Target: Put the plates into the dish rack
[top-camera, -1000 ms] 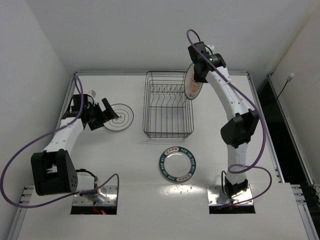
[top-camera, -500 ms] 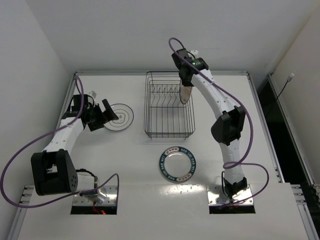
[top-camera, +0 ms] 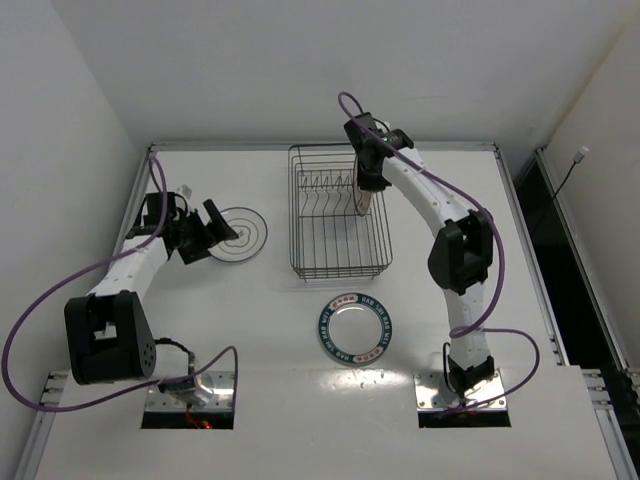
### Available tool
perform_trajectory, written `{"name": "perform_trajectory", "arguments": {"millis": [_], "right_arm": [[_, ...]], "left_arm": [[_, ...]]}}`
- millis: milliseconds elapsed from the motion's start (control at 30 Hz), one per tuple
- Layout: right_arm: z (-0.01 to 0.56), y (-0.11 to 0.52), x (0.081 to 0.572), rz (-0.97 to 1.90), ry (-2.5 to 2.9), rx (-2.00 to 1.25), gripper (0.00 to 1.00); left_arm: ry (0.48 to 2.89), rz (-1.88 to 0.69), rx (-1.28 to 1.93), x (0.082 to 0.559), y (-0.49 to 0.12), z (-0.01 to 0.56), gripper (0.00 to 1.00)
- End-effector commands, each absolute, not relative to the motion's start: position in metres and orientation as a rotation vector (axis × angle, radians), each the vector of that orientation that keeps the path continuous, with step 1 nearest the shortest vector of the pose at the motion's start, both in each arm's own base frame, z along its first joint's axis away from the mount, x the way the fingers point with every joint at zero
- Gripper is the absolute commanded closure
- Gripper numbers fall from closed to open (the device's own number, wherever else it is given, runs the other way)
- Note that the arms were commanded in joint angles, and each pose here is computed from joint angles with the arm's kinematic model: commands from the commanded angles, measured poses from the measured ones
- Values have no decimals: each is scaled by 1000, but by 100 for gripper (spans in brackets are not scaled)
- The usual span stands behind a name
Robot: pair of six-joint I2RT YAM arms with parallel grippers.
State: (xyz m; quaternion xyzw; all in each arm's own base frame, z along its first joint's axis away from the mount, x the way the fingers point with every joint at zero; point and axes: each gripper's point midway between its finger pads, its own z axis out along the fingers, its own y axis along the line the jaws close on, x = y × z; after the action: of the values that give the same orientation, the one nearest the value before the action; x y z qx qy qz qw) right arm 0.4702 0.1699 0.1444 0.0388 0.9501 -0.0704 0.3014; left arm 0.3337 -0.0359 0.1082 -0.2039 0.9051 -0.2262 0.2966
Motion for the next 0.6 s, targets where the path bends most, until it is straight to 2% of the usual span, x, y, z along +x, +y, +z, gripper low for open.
{"name": "perform_trajectory", "arguments": {"millis": [0,67,100,133,167,267,400,567], "right_arm": [[174,196,461,61,2532,71,91],[190,198,461,87,2511,71,81],[198,192,461,85,2499,73,68],[211,192,462,102,2471,77,61],[230,186,459,121,2436,61,48],[274,172,448,164,2359,52,35],[295,161,427,207,2334,21,30],[313,142,384,252,2298,3,30]], "left_arm": [[2375,-698,-553,343,-44,106,0],[2365,-747,-557,343,-46,101,2],[2367,-764,-587,343,-44,96,2],[2344,-805,-586,344,-46,96,2],[2347,-823,-619,340,-44,87,2],[2319,-893,-688,340,-40,73,2],[2319,-879,-733,337,-35,64,2],[2284,-844,-796,344,-24,59,2]]}}
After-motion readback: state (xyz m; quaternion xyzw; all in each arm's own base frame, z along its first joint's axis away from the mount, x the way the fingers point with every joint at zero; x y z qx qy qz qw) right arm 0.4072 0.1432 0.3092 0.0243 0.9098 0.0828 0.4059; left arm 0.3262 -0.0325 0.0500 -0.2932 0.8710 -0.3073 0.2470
